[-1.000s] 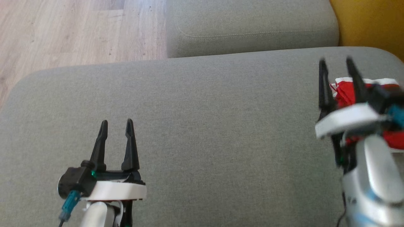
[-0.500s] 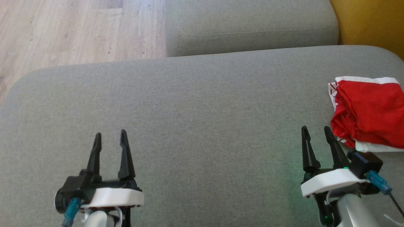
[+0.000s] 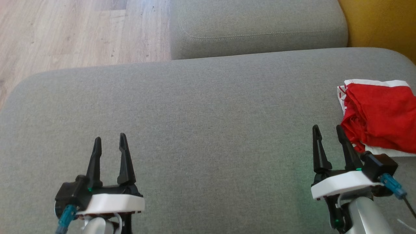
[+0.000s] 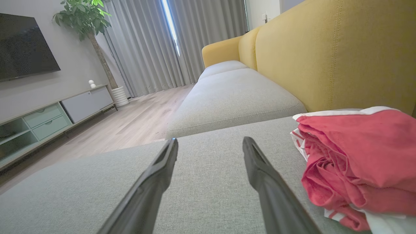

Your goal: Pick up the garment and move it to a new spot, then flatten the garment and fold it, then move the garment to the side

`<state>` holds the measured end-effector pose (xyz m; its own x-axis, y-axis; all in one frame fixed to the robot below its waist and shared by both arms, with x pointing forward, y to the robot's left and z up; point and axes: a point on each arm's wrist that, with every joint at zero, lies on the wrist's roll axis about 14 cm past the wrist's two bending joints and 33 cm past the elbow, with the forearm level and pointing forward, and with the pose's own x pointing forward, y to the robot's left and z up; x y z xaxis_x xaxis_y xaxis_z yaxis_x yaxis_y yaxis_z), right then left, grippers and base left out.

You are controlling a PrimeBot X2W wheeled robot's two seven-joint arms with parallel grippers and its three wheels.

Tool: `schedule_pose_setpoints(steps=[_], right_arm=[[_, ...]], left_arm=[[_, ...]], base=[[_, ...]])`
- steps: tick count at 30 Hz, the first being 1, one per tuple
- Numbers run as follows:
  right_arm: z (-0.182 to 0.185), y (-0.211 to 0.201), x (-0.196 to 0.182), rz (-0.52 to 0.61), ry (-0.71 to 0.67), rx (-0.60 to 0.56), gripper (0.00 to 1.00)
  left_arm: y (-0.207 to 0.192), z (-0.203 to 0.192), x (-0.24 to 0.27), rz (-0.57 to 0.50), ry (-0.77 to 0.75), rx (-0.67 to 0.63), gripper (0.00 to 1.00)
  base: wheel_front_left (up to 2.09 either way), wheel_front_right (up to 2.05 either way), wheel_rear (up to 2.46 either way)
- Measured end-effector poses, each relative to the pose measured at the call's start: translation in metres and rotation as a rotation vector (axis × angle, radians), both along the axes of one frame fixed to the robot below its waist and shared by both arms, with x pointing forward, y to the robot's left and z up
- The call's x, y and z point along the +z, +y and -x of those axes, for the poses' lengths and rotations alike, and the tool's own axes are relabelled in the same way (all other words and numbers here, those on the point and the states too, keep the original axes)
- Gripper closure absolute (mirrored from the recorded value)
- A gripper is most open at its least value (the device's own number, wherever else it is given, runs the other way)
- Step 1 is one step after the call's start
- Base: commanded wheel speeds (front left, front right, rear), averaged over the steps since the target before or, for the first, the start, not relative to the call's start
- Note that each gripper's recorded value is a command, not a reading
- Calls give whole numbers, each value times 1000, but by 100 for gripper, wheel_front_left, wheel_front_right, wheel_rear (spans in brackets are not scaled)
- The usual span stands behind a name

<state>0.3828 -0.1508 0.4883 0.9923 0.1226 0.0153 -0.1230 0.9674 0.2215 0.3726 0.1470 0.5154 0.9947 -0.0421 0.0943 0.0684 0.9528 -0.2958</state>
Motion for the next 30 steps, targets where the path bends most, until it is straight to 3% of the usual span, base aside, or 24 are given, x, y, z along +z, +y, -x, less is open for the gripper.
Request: schedule_pose_setpoints(steps=[8, 9, 16, 30], right_arm=[[0, 2, 2, 1, -6, 5, 0], [0, 1, 2, 0, -6, 5, 100], [27, -2, -48, -15, 155, -8, 100], [23, -12, -45, -158, 172, -63, 100]], left_arm=[[1, 0, -4, 31, 16, 4, 0], [2, 0, -5, 37, 18, 5, 100], [5, 20, -52, 45, 168, 19, 100], [9, 20, -58, 179, 217, 36, 100]], base=[[0, 0, 0], [0, 0, 0], [0, 0, 0], [0, 0, 0]])
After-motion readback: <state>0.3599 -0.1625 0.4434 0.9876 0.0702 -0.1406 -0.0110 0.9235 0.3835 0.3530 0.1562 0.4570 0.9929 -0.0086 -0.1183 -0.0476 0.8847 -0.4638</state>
